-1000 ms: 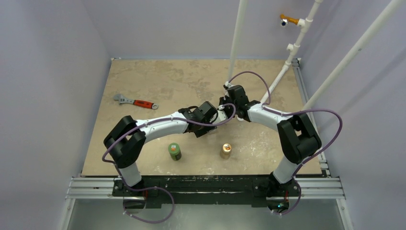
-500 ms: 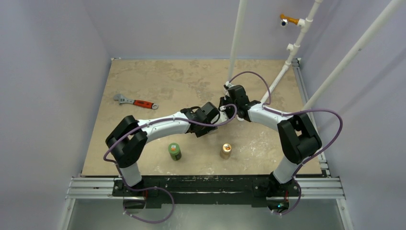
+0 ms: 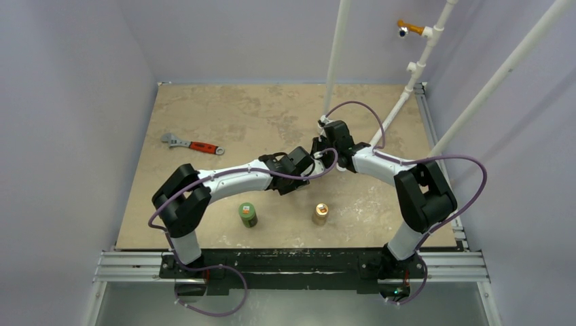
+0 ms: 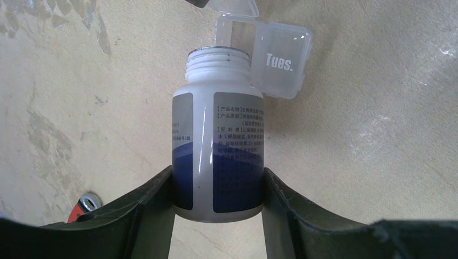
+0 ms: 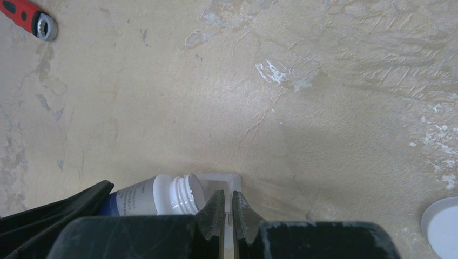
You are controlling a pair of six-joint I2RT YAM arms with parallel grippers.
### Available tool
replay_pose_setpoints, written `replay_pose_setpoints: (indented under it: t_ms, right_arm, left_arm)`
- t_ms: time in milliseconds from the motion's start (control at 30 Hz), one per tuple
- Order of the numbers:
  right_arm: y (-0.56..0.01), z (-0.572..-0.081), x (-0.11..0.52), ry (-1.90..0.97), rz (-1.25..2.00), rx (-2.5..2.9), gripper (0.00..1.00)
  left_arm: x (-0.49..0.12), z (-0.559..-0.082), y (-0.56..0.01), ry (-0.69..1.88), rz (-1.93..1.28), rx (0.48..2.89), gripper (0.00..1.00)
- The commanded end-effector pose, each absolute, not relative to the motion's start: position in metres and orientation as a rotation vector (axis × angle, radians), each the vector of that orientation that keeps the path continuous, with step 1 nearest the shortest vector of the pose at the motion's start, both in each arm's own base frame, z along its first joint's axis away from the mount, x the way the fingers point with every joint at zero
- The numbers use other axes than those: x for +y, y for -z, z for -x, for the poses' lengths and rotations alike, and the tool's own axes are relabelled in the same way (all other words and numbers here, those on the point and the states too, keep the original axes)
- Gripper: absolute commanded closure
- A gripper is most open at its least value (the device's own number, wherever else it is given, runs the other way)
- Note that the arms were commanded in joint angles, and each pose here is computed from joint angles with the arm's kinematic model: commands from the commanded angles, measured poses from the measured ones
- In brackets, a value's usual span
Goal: Sort the pills into containers
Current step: Pour the pill into the pill container.
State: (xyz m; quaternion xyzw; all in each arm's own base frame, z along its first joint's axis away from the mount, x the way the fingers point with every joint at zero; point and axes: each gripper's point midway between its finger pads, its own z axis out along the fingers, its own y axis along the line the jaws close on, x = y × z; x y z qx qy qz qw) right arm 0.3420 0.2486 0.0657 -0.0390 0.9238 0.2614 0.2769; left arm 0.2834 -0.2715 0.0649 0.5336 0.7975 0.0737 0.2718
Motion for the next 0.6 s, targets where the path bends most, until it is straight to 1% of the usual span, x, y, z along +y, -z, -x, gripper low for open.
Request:
replay_pose_setpoints:
  t_ms: [0, 267, 567]
  right_arm:
    - [-0.083, -0.344, 0.249, -0.721, 0.113, 2.43, 1.0]
    - [-0.083, -0.344, 0.249, -0.721, 0.114, 2.428, 1.0]
    - [-0.082, -0.344, 0.249, -0.717, 0.115, 2.43, 1.0]
  left_arm:
    - [-0.281, -0.284, -0.073, -0.206, -1.484, 2.095, 1.0]
    - [-0.287, -0.276, -0.071, -0.119, -1.464, 2.134, 1.0]
    - [-0.285, -0.269, -0.068, 0.021, -1.418, 2.261, 1.0]
